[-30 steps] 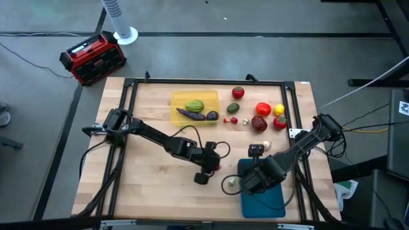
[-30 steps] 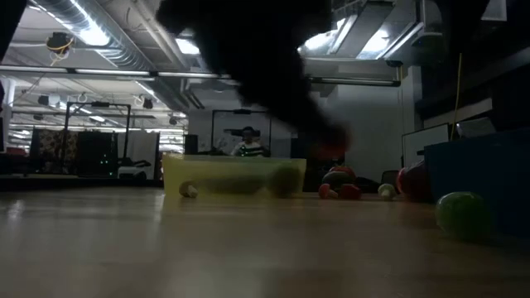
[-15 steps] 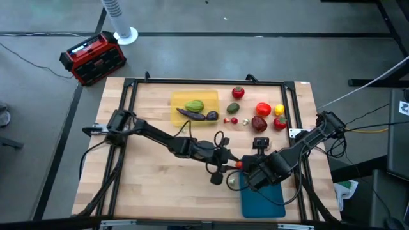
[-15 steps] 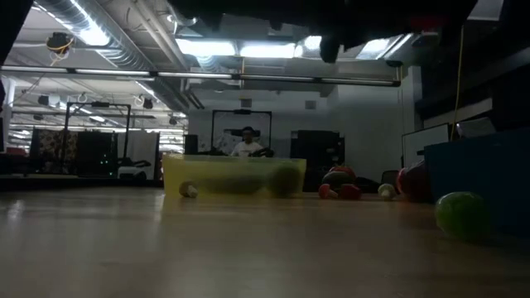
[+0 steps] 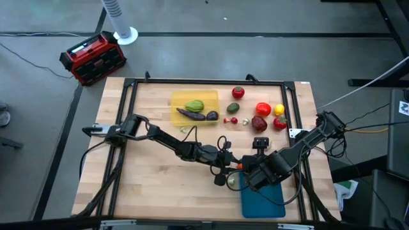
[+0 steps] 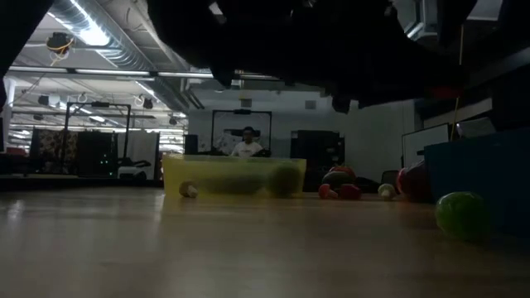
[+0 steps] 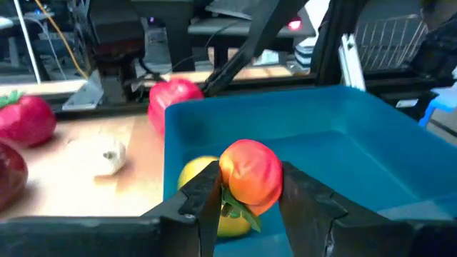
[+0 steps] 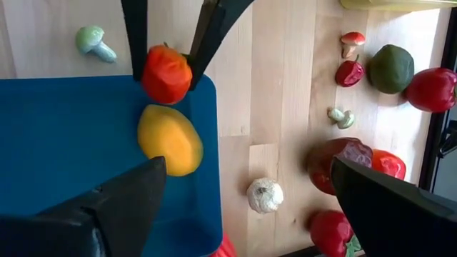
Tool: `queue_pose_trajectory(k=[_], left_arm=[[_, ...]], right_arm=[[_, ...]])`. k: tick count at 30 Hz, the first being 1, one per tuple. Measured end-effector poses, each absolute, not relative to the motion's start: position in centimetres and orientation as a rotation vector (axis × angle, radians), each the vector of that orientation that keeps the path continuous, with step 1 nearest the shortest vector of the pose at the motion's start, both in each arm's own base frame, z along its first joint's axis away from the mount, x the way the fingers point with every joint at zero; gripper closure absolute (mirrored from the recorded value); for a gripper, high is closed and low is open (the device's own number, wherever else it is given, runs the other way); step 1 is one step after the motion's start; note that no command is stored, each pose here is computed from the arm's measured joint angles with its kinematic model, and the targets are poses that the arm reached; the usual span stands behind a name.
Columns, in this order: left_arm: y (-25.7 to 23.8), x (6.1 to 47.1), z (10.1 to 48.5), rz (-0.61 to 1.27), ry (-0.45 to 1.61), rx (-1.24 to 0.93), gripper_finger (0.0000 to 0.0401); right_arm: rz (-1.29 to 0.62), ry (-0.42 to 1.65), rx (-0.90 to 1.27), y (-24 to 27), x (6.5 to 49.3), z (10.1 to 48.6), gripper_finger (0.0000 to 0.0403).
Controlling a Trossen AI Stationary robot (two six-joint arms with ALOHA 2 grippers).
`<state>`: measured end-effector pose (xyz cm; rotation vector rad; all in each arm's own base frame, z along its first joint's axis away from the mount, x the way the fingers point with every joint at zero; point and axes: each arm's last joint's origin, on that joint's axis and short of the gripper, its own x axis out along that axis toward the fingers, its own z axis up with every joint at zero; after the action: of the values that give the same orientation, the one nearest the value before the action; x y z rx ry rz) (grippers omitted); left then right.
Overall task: Sort produce into baskets
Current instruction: Put the tomato into the blue bin
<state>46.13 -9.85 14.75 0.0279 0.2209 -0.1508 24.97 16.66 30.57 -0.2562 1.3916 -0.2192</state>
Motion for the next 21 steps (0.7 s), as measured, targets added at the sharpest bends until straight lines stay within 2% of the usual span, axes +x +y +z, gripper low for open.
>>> queue_pose_trajectory(k=[10, 15, 21], left_arm=[[-9.1, 46.5, 14.8, -0.130, 0.196, -0.025, 0.0278], [-9.2, 47.2, 13.5, -0.128, 0.222, -0.023, 0.0277], [-10.0, 48.8, 12.4, -0.139, 0.245, -0.015, 0.0247]], right_arm=[[-0.219, 1.389, -0.255, 16.7, 25.0, 30.6, 0.0010], [-0.218, 1.386, -0.253, 16.7, 25.0, 30.5, 0.0010], [-0.211, 1.376, -0.242, 16.8, 25.2, 30.5, 0.0010]])
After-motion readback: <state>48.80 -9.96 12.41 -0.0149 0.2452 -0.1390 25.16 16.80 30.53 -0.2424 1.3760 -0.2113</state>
